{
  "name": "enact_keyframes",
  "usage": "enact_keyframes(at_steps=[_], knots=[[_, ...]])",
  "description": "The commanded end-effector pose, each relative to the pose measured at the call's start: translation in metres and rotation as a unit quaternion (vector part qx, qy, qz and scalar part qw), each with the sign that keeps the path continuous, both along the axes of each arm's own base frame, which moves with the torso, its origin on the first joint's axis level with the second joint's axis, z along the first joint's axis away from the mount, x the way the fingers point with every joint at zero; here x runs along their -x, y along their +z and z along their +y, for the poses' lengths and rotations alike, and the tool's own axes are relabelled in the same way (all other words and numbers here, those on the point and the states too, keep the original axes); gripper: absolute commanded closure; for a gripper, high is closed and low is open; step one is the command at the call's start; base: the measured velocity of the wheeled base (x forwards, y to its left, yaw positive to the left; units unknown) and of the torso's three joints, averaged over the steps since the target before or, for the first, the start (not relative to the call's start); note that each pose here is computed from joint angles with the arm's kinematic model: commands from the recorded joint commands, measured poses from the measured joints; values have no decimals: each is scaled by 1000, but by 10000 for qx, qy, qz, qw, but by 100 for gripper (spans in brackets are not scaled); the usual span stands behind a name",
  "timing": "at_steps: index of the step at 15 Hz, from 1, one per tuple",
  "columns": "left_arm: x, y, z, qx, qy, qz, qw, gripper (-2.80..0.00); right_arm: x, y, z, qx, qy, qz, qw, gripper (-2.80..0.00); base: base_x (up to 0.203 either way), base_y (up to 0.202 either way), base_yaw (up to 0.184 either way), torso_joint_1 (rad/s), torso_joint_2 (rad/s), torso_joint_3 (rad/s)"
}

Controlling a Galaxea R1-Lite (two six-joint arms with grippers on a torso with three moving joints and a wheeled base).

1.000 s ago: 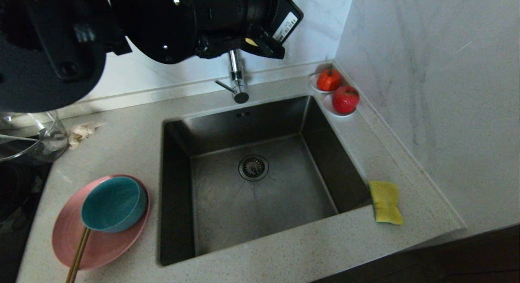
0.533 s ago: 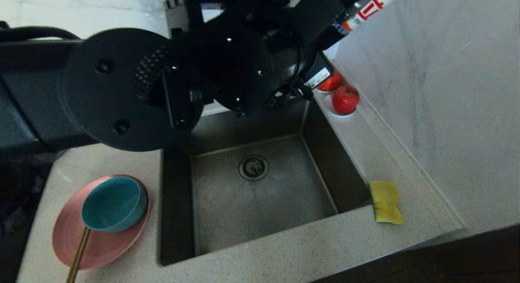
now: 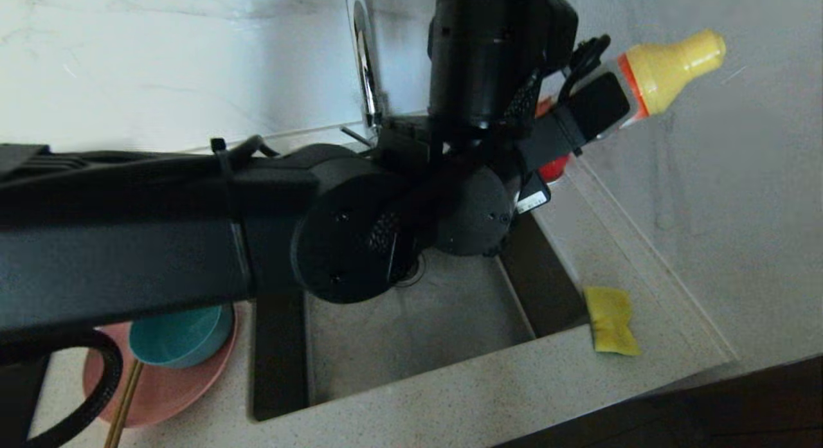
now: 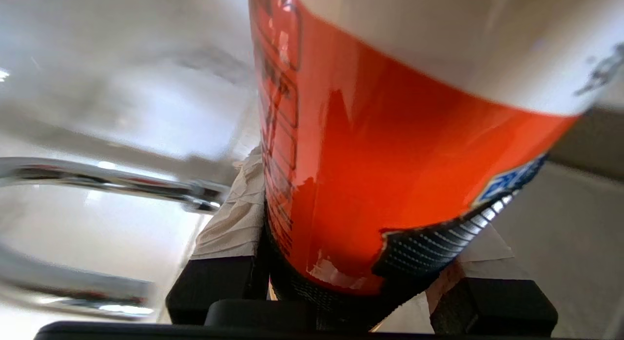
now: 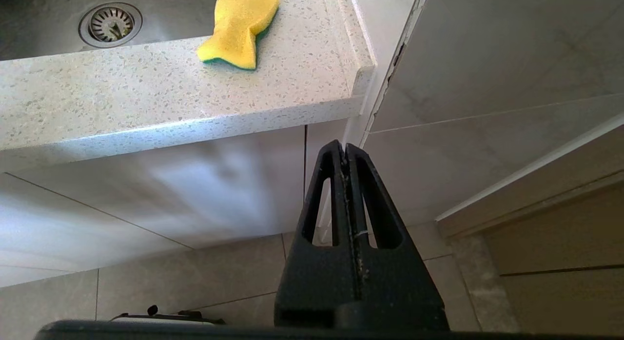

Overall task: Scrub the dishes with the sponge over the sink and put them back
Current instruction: Squeeze it onto the sponge

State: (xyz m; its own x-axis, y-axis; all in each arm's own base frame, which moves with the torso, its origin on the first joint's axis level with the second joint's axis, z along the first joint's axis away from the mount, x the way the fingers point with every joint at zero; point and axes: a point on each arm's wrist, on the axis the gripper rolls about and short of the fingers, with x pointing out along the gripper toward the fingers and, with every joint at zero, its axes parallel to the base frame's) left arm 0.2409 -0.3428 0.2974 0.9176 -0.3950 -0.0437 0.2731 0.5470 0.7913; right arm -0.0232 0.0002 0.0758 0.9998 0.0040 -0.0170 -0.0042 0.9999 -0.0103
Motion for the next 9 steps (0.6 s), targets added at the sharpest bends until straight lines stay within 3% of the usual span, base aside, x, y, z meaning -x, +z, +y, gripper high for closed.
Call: enact_keyframes(at_steps=[1, 9], knots=[[-3, -25, -6, -344, 25, 182, 9992, 0, 0, 0, 0, 9, 3, -1, 10000, 0, 0, 0, 0, 0, 0, 0], [1, -79, -10, -945, 55, 477, 9944, 0, 0, 0, 0, 8, -5, -1, 10000, 0, 0, 0, 0, 0, 0, 0]])
